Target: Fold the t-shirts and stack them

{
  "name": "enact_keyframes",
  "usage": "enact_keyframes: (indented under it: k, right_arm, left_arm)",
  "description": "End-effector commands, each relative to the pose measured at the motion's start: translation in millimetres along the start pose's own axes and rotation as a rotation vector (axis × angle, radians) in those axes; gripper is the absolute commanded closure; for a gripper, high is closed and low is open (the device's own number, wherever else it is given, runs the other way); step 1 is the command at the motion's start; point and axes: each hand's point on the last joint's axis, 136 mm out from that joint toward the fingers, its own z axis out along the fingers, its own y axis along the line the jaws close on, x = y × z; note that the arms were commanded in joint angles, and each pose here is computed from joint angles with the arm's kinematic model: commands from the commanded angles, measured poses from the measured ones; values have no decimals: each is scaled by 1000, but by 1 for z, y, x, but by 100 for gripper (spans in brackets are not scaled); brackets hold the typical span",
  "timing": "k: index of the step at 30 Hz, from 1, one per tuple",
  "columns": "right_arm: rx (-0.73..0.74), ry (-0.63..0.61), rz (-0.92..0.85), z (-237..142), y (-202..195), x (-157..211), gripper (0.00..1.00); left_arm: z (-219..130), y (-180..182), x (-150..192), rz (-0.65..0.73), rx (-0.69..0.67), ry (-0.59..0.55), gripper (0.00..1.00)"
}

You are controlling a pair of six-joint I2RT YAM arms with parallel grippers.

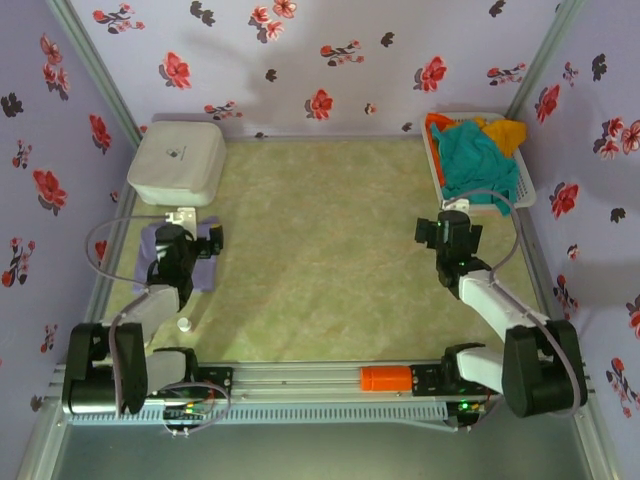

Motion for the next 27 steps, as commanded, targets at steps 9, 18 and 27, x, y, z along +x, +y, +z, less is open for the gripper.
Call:
enact_keyframes:
  k: [9,18,27]
  right_arm:
    - [50,-221,153,37,-28,5,0]
    - [90,-183,175,51,-34,17,1]
    - [93,-184,172,51,-34,16,1]
  left_arm:
    - [19,-3,2,49,20,-161,0]
    - [46,22,5,-49,-48,-69,0]
    - [46,19,6,-38,-35,-67,0]
